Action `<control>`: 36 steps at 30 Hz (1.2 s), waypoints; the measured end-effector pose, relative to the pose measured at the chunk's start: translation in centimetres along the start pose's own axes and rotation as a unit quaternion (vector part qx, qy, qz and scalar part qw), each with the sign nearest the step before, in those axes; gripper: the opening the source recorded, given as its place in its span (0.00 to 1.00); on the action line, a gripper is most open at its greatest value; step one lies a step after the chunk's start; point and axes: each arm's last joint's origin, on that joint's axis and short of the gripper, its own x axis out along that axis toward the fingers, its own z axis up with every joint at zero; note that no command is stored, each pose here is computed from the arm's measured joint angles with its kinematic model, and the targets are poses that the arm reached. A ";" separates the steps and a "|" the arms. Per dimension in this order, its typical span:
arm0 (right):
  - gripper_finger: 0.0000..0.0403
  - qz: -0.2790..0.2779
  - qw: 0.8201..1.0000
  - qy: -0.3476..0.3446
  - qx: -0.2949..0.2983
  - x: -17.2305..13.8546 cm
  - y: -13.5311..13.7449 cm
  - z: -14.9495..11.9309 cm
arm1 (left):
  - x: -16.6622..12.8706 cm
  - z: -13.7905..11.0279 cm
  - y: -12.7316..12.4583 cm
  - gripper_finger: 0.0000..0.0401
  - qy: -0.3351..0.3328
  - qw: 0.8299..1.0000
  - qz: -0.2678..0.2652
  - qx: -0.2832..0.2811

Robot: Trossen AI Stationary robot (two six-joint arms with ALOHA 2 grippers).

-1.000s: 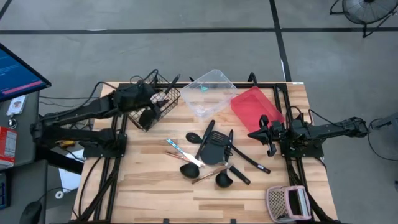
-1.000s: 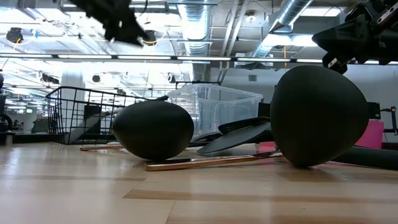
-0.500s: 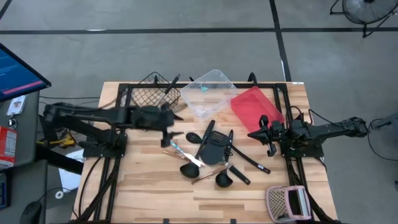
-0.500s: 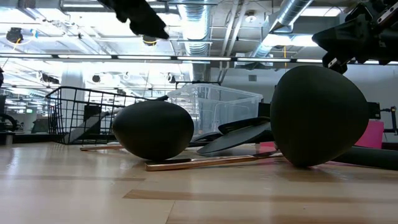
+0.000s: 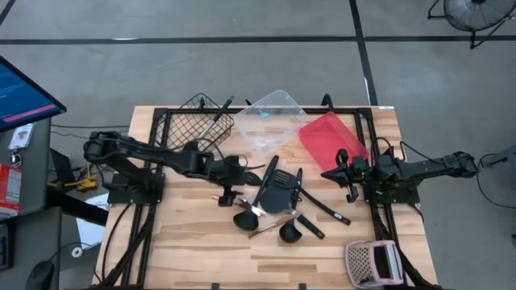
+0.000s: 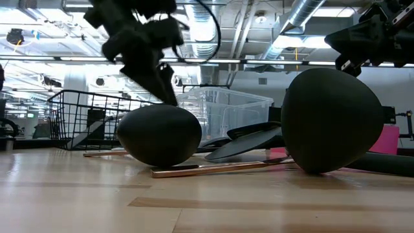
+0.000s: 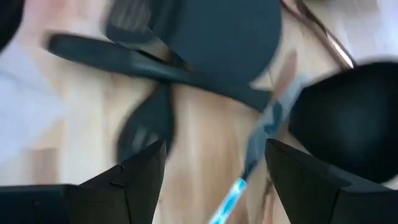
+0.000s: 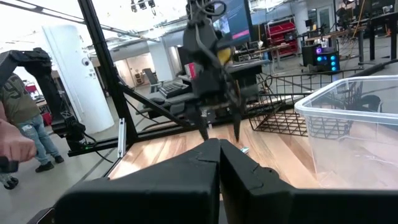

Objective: Pick & Place Kitchen Items
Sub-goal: Put the blue knife into the red bin

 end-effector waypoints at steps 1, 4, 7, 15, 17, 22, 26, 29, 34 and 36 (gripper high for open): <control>0.00 0.000 1.000 0.000 0.000 0.0 0.0 0.0 | 0.4 -0.2 -0.1 0.65 0.007 1.000 -0.009 0.003; 0.00 0.000 1.000 0.000 0.000 0.0 0.0 0.0 | 1.3 -1.2 -0.2 0.65 0.028 0.999 -0.021 0.006; 0.00 0.000 1.000 0.000 0.000 0.0 0.0 0.0 | 1.8 -2.2 -0.3 0.65 0.042 0.999 -0.023 0.015; 0.00 0.000 1.000 0.000 0.000 0.0 0.0 0.0 | 2.8 -4.1 -0.4 0.65 0.035 0.999 -0.022 0.030; 0.00 0.000 1.000 0.000 0.000 0.0 0.0 0.0 | 2.9 -4.6 -0.4 0.65 0.032 0.999 -0.021 0.030; 0.00 0.000 1.000 0.000 0.000 0.0 0.0 0.0 | 3.3 -5.6 -0.5 0.65 0.035 0.999 -0.022 0.029; 0.00 0.000 1.000 0.000 0.000 0.0 0.0 0.0 | 3.5 -6.2 -0.3 0.65 0.044 0.998 -0.021 0.026; 0.00 0.000 1.000 0.000 0.000 0.0 0.0 0.0 | 3.6 -6.3 0.0 0.64 0.045 0.999 -0.021 0.020; 0.00 0.000 1.000 0.000 0.000 0.0 0.0 0.0 | 4.0 -6.6 0.5 0.58 0.049 0.998 -0.027 0.013; 0.00 0.000 1.000 -0.001 0.000 0.0 0.0 0.0 | 4.1 -6.9 0.6 0.53 0.052 0.998 -0.031 0.015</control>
